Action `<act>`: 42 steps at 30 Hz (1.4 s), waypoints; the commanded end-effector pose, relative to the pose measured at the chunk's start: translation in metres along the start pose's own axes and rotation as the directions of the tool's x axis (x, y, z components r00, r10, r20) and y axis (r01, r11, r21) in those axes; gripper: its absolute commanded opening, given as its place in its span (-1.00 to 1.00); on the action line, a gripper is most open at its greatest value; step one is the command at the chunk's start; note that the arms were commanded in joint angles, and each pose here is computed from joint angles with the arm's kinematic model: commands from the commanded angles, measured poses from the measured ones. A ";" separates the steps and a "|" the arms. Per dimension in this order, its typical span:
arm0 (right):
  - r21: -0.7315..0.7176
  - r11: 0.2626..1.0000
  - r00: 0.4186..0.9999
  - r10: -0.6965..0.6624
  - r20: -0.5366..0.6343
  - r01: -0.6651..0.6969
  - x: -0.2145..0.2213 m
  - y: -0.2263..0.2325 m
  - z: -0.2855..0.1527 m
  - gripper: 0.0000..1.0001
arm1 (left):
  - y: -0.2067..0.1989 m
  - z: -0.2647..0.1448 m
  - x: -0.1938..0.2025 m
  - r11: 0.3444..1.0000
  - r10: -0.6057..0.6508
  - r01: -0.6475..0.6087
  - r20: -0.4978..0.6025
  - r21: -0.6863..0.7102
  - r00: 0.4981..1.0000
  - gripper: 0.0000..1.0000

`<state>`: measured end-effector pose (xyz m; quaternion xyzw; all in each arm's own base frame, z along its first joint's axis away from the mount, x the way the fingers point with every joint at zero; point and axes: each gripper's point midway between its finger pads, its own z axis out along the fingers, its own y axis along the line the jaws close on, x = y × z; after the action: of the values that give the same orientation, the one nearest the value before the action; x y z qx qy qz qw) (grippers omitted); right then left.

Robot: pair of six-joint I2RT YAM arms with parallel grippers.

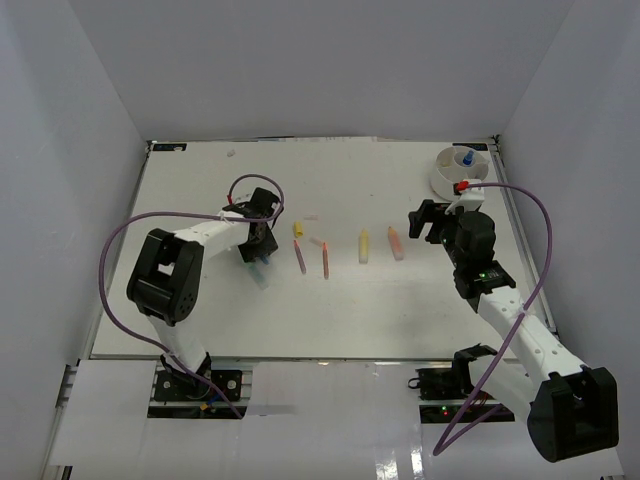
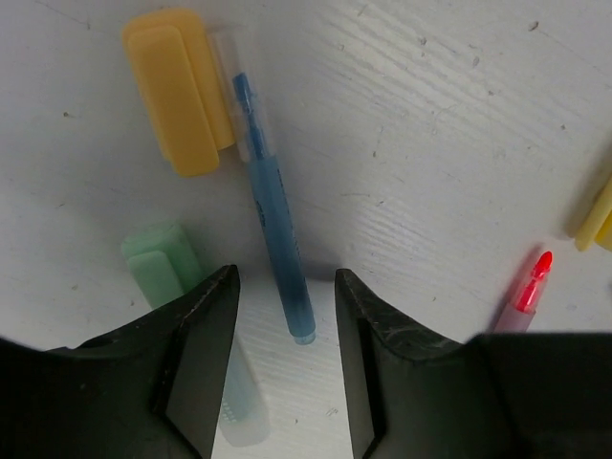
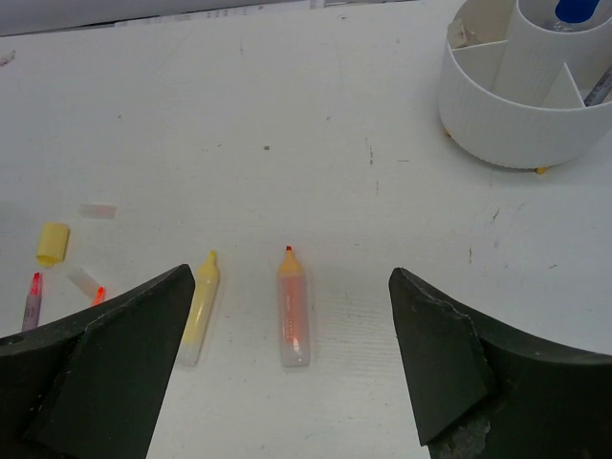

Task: Sort the stationery into containers
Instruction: Pick up the pen from the center of the board.

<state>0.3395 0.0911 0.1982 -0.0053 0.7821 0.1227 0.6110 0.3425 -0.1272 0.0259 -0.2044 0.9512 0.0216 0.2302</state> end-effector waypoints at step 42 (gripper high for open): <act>-0.775 0.625 0.995 0.086 -0.047 -0.091 -0.090 0.240 -0.031 0.84 | -0.104 -0.245 -0.025 0.238 0.149 -0.869 0.868 0.434 0.474 -1.00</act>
<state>0.2991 0.2873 0.2990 -0.2186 0.6928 0.4391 0.5286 0.3122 -0.2359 0.2336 0.2624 0.7336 -0.2854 0.5582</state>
